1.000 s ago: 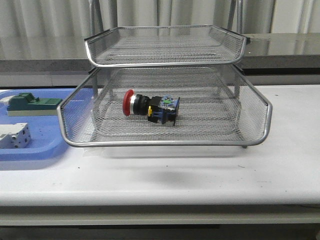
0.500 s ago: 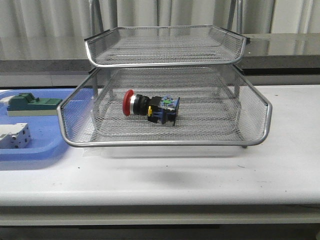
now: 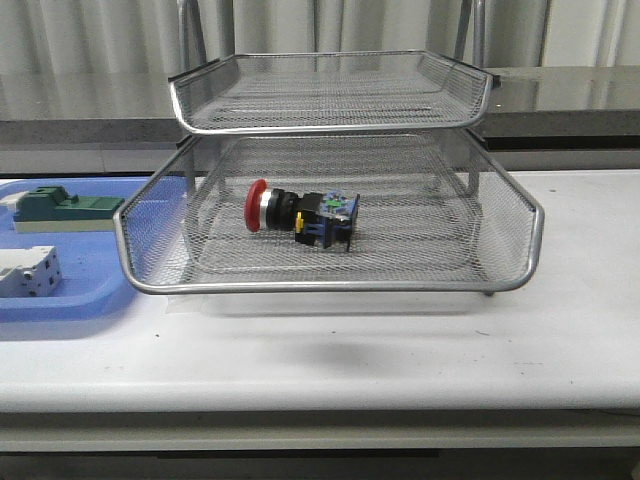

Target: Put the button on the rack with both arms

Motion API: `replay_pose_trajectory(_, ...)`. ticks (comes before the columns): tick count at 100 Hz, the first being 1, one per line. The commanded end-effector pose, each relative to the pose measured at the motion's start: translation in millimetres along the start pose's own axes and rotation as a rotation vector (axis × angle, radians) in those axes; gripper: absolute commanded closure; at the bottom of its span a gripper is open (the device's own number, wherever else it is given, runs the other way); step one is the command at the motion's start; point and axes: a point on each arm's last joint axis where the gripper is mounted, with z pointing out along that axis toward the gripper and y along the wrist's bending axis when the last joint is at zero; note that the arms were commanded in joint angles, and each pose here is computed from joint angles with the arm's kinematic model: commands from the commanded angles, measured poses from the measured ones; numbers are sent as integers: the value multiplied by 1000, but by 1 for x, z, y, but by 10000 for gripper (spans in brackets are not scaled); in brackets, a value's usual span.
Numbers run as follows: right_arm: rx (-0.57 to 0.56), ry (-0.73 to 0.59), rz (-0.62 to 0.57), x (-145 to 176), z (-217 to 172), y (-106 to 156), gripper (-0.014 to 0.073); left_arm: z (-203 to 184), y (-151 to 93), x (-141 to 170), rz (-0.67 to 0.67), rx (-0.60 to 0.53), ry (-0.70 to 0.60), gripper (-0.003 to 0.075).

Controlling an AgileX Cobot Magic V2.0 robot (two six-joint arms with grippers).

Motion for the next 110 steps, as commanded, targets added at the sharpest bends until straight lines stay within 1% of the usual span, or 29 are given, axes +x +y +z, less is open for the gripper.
replay_pose_trajectory(1, 6, -81, -5, -12, -7, -1, 663, 0, 3, -14, -19, -37, -79, 228)
replay_pose_trajectory(10, 6, -81, -5, -12, -7, -1, 663, 0, 3, -14, -19, -37, -79, 244)
replay_pose_trajectory(17, 6, -81, -5, -12, -7, -1, 663, 0, 3, -14, -19, -37, -79, 304)
replay_pose_trajectory(24, 6, -81, -5, -12, -7, -1, 663, 0, 3, -14, -19, -37, -79, 395)
replay_pose_trajectory(43, 6, -81, -5, -12, -7, -1, 663, 0, 3, -14, -19, -37, -79, 709)
replay_pose_trajectory(46, 6, -81, -5, -12, -7, -1, 663, 0, 3, -14, -17, -37, -79, 741)
replay_pose_trajectory(110, 6, -90, -5, -13, -7, -1, 663, 0, 3, -14, -17, -37, -79, 741)
